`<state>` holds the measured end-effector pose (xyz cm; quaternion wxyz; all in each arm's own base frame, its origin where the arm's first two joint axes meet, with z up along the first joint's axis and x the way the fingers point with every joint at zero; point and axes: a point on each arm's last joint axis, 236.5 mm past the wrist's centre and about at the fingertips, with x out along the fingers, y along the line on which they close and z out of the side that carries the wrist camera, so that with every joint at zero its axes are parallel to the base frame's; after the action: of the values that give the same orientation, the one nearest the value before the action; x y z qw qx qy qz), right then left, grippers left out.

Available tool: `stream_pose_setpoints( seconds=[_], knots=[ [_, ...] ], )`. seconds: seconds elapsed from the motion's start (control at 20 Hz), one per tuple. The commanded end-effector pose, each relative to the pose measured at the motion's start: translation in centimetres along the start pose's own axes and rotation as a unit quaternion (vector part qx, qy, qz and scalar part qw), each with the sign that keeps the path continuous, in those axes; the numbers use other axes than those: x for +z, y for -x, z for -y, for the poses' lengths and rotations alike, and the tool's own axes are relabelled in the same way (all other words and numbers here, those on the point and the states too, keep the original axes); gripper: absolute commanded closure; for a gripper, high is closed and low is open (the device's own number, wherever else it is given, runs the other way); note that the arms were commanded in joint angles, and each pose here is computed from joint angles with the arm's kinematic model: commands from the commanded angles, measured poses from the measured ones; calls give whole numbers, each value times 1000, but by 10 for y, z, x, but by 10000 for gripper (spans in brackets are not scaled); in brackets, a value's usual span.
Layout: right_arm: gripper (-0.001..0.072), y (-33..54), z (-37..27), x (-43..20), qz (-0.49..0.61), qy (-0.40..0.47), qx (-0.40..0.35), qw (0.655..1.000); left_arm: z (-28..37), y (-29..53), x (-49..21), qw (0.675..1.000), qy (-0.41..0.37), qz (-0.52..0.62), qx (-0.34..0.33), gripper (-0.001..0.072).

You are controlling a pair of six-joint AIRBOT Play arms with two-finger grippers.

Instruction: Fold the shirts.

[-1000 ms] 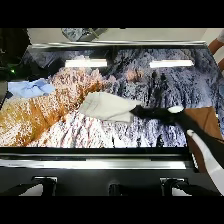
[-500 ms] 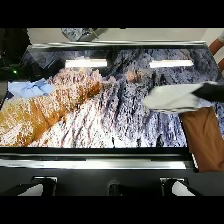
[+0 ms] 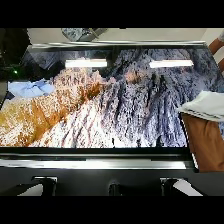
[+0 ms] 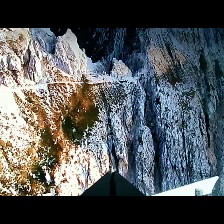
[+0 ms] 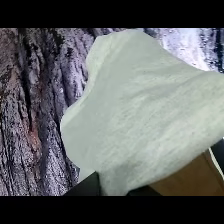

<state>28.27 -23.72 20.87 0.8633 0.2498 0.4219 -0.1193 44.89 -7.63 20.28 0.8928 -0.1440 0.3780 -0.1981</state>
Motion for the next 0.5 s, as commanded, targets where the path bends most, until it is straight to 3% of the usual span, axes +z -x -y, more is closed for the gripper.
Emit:
stream_pose_setpoints(
  seconds=[0.0, 0.3, 0.45],
  knots=[
    [638, 18, 25, -17, -19, -47, -25, 998, 0, 0, 0, 1000, -2, 0, 0, 677],
    [638, 18, 92, -143, -229, -91, -163, 955, 0, 0, 0, 1000, -2, -1, 0, 677],
    [637, -6, 97, -208, -288, -113, -166, 936, 0, -1, 0, 1000, -2, -1, -1, 677]
  ],
)
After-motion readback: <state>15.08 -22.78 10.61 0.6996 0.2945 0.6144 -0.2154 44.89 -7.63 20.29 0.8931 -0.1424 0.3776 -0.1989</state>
